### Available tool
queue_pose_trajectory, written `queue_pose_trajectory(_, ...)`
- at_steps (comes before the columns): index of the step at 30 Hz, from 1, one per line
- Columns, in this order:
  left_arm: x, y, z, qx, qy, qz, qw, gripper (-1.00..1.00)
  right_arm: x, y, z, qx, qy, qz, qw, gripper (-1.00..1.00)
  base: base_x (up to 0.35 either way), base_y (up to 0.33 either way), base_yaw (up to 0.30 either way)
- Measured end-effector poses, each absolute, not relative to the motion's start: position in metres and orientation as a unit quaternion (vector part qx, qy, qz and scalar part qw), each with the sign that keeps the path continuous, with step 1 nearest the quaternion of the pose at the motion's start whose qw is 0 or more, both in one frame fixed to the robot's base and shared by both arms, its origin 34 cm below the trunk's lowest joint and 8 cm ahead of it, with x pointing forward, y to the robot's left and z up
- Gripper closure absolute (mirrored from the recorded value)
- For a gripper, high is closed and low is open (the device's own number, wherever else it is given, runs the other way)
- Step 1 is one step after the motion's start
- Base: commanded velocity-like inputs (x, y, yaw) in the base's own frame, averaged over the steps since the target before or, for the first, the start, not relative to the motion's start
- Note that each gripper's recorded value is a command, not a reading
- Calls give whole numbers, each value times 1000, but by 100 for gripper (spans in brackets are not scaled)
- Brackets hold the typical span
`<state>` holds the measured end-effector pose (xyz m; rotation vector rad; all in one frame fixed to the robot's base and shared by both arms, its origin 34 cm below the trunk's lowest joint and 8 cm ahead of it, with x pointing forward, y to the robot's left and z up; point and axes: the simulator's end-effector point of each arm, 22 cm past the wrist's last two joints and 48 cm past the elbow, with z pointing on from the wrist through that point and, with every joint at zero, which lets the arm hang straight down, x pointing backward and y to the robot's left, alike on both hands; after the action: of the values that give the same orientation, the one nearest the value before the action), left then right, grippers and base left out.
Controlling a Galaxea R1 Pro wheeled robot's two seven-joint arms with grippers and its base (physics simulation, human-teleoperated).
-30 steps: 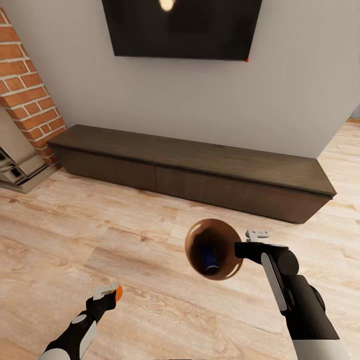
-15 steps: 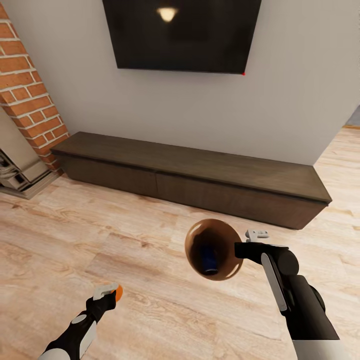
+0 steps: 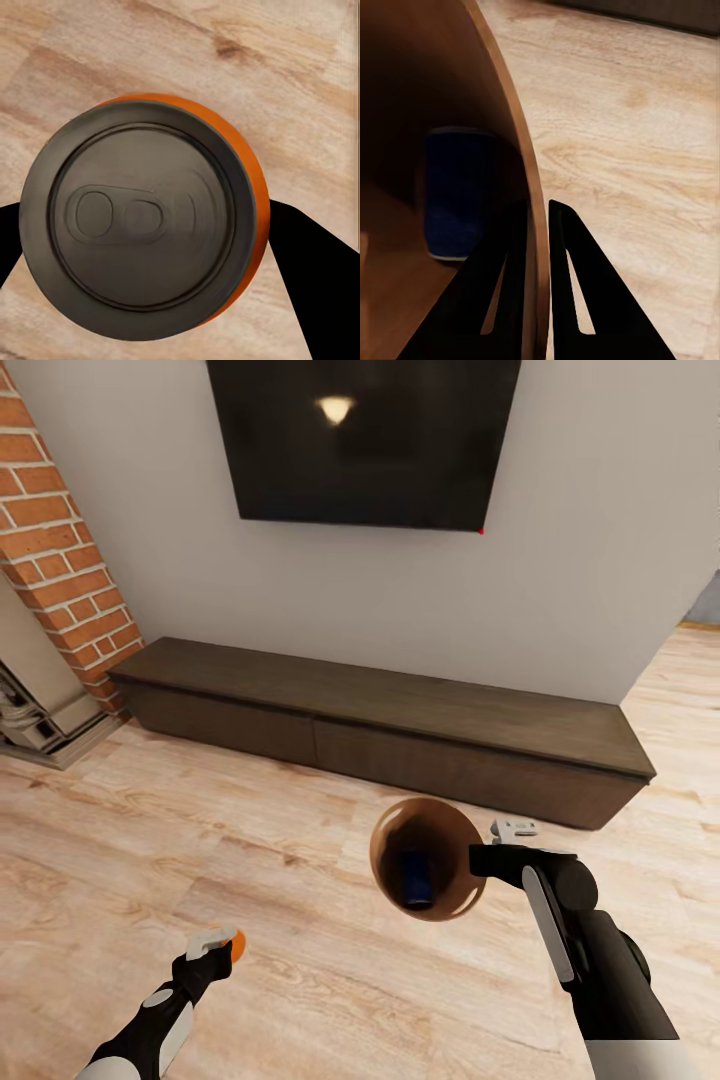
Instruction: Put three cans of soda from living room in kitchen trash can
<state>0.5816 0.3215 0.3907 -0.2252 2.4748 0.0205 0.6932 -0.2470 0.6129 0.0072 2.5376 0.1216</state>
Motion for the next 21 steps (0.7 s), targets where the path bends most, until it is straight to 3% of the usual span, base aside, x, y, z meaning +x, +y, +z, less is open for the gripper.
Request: queue_pose_trajectory(21,598,322,447,-86,937,6,339,100,701,-247,672,2,949,46,312,100,0,0,0)
